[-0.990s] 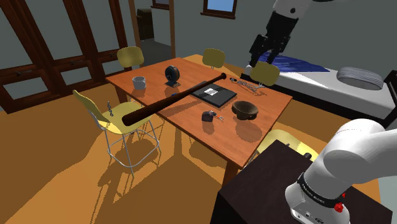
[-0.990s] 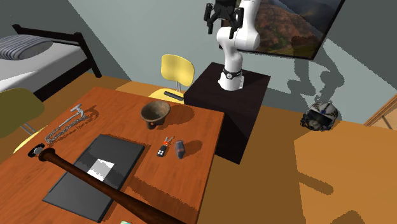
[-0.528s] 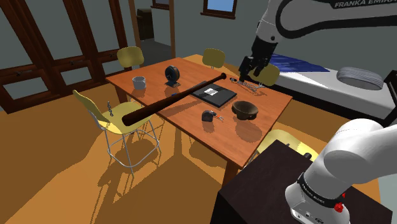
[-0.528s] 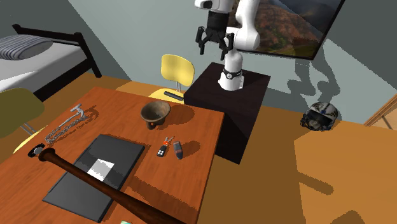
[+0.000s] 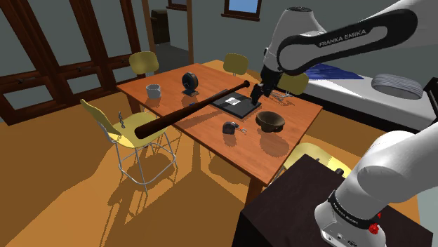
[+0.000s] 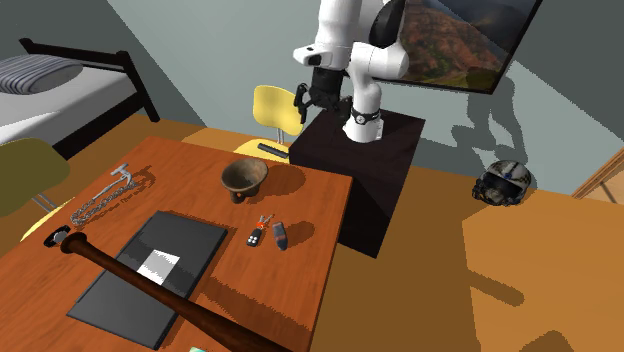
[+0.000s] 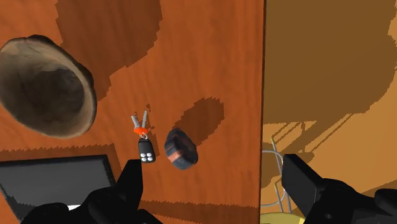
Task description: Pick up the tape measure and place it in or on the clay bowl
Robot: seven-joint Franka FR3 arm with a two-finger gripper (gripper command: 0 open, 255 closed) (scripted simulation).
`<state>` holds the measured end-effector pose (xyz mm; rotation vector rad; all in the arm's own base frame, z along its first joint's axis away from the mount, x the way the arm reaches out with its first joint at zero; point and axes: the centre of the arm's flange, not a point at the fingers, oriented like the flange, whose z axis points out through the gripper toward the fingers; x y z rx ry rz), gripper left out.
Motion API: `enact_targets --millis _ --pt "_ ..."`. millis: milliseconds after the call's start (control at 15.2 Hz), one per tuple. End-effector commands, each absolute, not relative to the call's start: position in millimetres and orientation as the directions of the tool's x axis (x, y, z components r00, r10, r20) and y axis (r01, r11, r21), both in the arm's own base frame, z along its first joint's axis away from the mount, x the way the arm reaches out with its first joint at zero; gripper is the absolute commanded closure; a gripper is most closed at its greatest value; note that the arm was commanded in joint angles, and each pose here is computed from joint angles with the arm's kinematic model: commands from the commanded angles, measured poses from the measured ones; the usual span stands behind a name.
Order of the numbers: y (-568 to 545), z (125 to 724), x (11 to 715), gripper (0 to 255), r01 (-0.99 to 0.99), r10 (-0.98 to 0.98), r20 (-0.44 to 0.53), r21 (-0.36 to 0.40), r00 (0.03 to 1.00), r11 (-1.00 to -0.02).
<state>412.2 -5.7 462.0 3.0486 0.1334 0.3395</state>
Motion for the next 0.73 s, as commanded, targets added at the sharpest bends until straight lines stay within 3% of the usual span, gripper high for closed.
enact_targets --millis 0,660 --pt "-9 438 421 0 0.109 0.127 0.218 0.096 0.968 -0.989" --pt "-21 326 488 0 0.249 0.282 0.210 0.169 0.936 -0.954"
